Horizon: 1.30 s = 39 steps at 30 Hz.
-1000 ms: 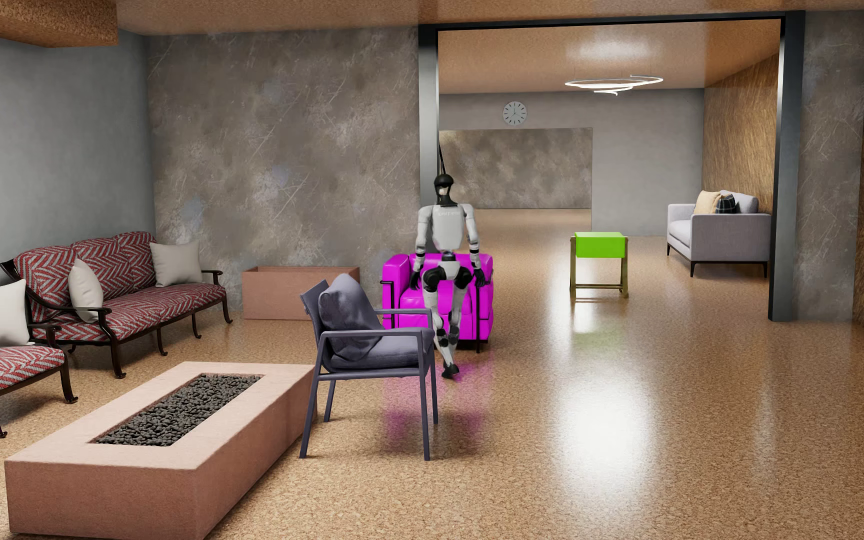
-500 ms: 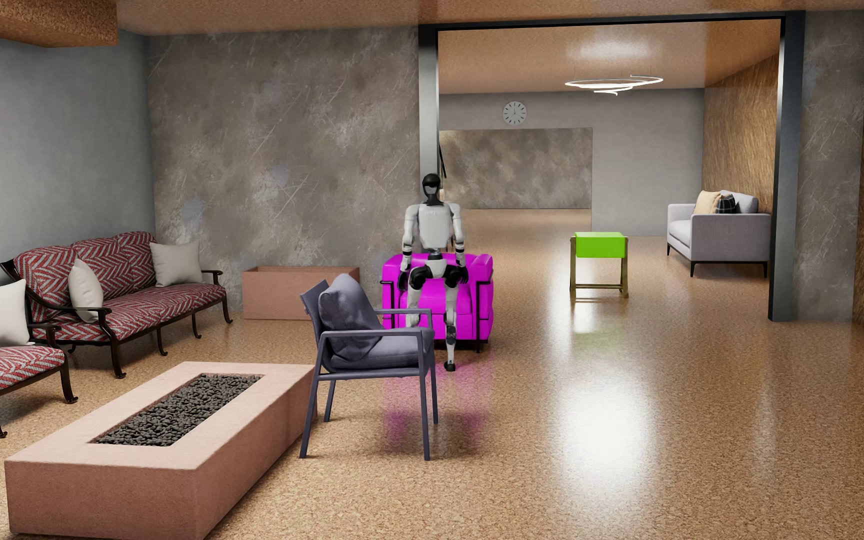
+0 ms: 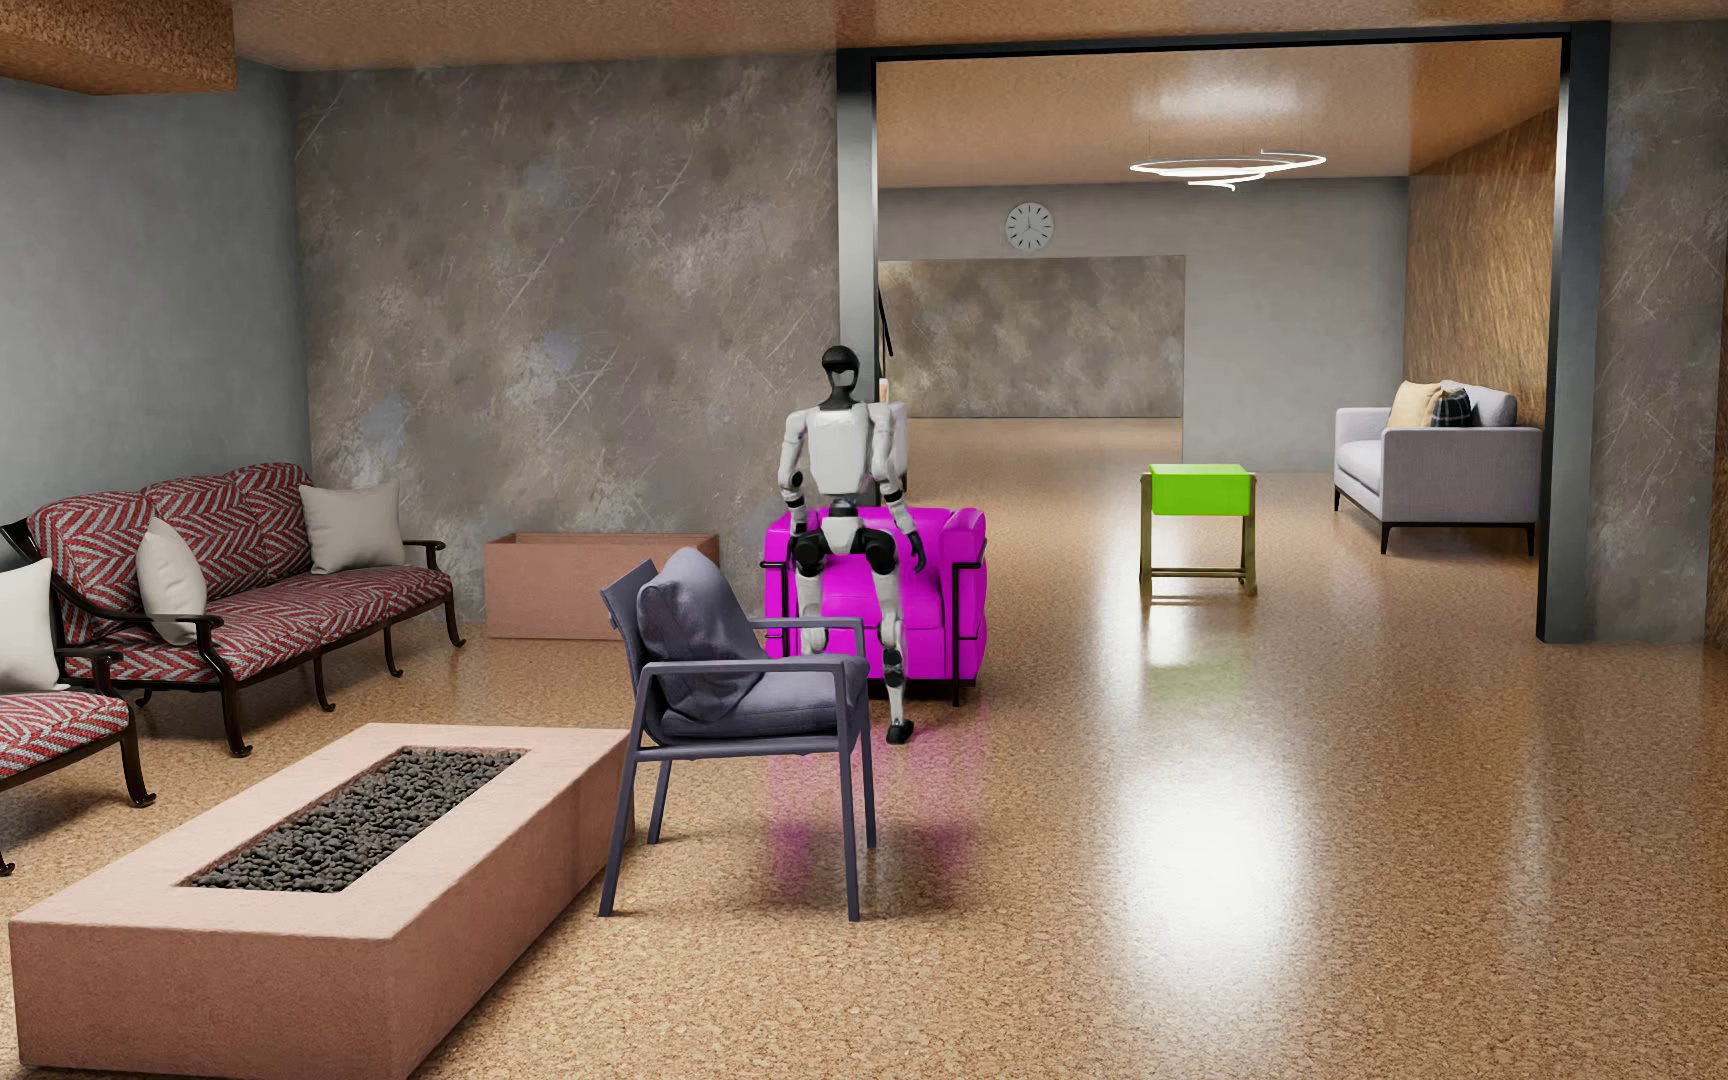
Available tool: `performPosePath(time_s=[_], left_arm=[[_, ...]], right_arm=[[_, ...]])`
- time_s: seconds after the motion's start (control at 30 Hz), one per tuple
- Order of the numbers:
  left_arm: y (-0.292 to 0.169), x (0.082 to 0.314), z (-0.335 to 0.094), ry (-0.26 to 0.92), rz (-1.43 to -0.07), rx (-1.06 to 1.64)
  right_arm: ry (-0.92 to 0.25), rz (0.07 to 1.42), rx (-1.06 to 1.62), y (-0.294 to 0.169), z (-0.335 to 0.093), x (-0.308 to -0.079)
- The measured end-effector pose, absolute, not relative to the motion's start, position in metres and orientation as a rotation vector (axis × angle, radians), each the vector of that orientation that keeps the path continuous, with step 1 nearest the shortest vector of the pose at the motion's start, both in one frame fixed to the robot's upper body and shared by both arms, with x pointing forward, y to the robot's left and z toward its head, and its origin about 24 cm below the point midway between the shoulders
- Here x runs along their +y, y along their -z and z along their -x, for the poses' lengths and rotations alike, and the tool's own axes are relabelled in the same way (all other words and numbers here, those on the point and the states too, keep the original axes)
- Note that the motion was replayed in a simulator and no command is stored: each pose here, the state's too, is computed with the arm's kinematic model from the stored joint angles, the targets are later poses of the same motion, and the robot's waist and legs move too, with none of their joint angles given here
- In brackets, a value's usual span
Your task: Walk towards the pink armchair
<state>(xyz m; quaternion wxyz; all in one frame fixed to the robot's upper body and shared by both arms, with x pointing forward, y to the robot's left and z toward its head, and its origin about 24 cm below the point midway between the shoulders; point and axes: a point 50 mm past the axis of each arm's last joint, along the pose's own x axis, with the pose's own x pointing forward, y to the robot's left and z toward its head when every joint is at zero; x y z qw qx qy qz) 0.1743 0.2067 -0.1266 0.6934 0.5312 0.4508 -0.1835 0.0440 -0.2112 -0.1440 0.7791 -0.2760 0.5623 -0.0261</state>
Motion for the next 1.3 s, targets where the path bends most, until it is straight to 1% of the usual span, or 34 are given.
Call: performPosePath(time_s=[0.1, 0.2, 0.33, 0.4, 0.47, 0.53, 0.6, 0.63, 0.7, 0.73, 0.8, 0.9, 0.97, 1.03, 1.07, 1.13, 1.2, 1.27, 1.3], left_arm=[[0.119, 0.210, -0.190, 0.406, -1.256, 0.967], [0.112, 0.200, -0.203, 0.352, -1.214, 0.885], [0.110, 0.180, -0.204, 0.383, -1.164, 0.792], [0.113, 0.175, -0.196, 0.397, -1.135, 0.789], [0.121, 0.175, -0.181, 0.383, -1.093, 0.838], [0.132, 0.180, -0.161, 0.338, -1.045, 0.947], [0.143, 0.185, -0.137, 0.314, -1.007, 1.078], [0.148, 0.184, -0.126, 0.350, -1.014, 1.127], [0.155, 0.179, -0.111, 0.456, -1.035, 1.176], [0.156, 0.178, -0.109, 0.450, -1.032, 1.171], [0.152, 0.178, -0.114, 0.388, -1.060, 1.111], [0.145, 0.173, -0.131, 0.404, -1.113, 1.040], [0.141, 0.168, -0.141, 0.428, -1.147, 0.994], [0.138, 0.165, -0.146, 0.452, -1.162, 0.963], [0.138, 0.164, -0.145, 0.457, -1.146, 0.960], [0.141, 0.162, -0.138, 0.456, -1.071, 0.989], [0.146, 0.157, -0.127, 0.494, -1.022, 1.033], [0.151, 0.152, -0.123, 0.556, -1.045, 1.058], [0.151, 0.152, -0.124, 0.583, -1.075, 1.057]], right_arm=[[0.044, 0.623, 1.253, 0.145, -0.035, -0.220], [0.044, 0.642, 1.287, 0.145, -0.028, -0.229], [0.003, 0.664, 1.279, 0.144, -0.031, -0.227], [-0.026, 0.667, 1.245, 0.144, -0.040, -0.223], [-0.035, 0.706, 1.205, 0.142, -0.051, -0.220], [-0.022, 0.680, 1.155, 0.140, -0.063, -0.211], [-0.040, 0.671, 1.101, 0.139, -0.075, -0.201], [-0.057, 0.690, 1.074, 0.137, -0.079, -0.198], [-0.069, 0.703, 1.036, 0.135, -0.086, -0.192], [-0.062, 0.687, 1.034, 0.136, -0.087, -0.189], [-0.060, 0.654, 1.064, 0.140, -0.084, -0.186], [-0.139, 0.701, 1.117, 0.146, -0.079, -0.187], [-0.170, 0.727, 1.139, 0.148, -0.078, -0.192], [-0.151, 0.743, 1.105, 0.144, -0.088, -0.196], [-0.132, 0.749, 1.070, 0.141, -0.096, -0.197], [-0.104, 0.747, 1.003, 0.135, -0.110, -0.196], [-0.076, 0.738, 0.954, 0.129, -0.122, -0.195], [-0.021, 0.711, 0.925, 0.126, -0.125, -0.195], [-0.019, 0.702, 0.918, 0.126, -0.124, -0.192]])
